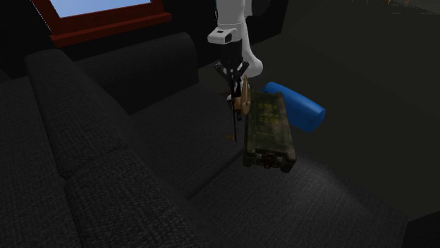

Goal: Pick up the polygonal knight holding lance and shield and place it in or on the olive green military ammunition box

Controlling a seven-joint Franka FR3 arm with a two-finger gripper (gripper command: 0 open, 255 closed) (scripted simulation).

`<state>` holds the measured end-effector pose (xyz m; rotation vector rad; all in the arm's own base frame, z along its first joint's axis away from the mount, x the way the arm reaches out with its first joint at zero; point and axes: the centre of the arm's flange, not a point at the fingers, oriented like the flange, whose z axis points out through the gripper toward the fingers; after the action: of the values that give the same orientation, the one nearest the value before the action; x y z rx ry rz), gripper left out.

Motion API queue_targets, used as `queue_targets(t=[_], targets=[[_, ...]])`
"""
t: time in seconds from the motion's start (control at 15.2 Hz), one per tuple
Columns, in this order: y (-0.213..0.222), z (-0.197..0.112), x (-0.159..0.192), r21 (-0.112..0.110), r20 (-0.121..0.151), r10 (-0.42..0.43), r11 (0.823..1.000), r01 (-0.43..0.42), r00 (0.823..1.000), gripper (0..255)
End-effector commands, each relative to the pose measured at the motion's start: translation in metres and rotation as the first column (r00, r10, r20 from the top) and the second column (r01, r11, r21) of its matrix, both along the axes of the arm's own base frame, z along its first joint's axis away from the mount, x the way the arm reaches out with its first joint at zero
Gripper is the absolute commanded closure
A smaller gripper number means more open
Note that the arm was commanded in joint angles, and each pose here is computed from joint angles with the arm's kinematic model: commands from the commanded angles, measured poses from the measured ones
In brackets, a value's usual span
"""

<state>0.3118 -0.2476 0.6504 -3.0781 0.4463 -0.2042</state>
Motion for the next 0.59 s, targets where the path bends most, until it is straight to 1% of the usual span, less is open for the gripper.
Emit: queue_targets(t=[0.0,0.53], targets=[[0.025,0.003,-0.006,-0.001,0.0,-0.002,1.0,0.002,1.0,255],[0.127,0.016,-0.029,-0.001,0.0,-0.002,1.0,0.002,1.0,255]])
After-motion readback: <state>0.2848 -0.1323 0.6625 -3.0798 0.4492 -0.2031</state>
